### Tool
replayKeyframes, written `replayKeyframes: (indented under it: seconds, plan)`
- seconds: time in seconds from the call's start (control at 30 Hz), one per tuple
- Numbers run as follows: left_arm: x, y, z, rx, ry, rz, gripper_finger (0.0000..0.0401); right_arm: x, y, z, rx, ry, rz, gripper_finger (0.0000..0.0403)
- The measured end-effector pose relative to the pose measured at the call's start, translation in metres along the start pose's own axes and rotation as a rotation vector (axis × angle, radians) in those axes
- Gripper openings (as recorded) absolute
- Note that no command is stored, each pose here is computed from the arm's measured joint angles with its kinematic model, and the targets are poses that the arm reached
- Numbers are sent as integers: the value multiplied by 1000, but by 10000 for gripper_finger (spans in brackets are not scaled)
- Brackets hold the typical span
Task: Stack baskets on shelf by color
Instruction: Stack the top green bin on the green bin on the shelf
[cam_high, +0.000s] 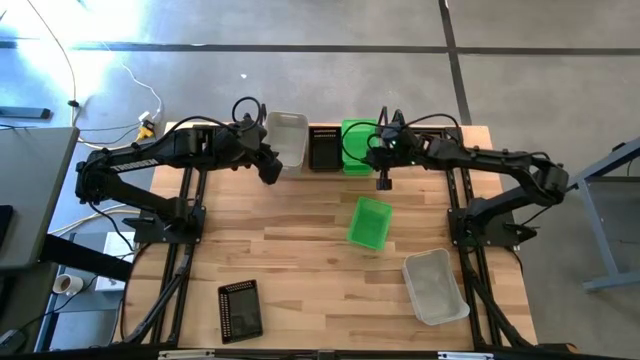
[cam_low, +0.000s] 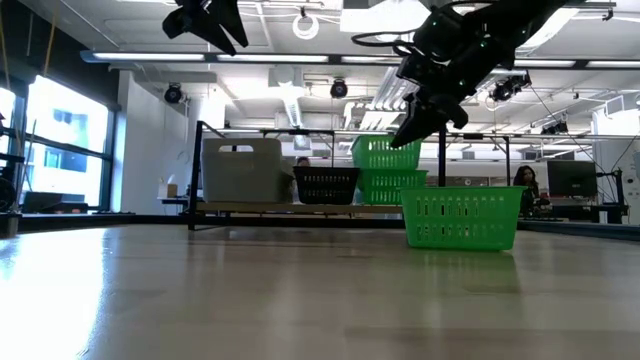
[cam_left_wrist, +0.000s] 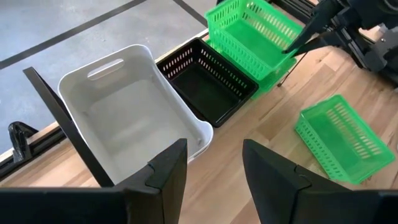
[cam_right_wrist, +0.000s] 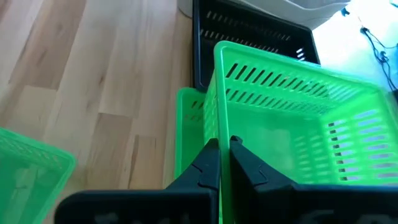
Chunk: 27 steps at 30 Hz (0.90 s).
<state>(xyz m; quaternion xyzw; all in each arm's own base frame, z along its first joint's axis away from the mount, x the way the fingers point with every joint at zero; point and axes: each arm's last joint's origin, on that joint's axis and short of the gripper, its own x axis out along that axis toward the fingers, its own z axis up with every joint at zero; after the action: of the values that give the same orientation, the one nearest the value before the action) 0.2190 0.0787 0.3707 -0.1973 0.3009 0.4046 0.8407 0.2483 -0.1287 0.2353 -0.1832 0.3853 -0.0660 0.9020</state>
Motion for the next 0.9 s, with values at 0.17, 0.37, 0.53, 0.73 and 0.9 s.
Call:
replayKeyframes:
  seconds: [0.17, 0.37, 0.53, 0.73, 0.9]
  plan:
    - [0, 0, 0, 10, 0, 0, 145, 1, 0, 0, 1, -9, 20, 0]
    - [0, 0, 0, 17, 0, 0, 145, 1, -1, -2, 4, 0, 13, 0]
    - [0, 0, 0, 17, 0, 0, 145, 1, -1, -2, 4, 3, 13, 0]
    - [0, 0, 0, 17, 1, 0, 145, 1, -1, -2, 4, 6, 10, 1]
    - [0, 0, 0, 17, 1, 0, 145, 2, -1, -3, 32, 21, -7, 14]
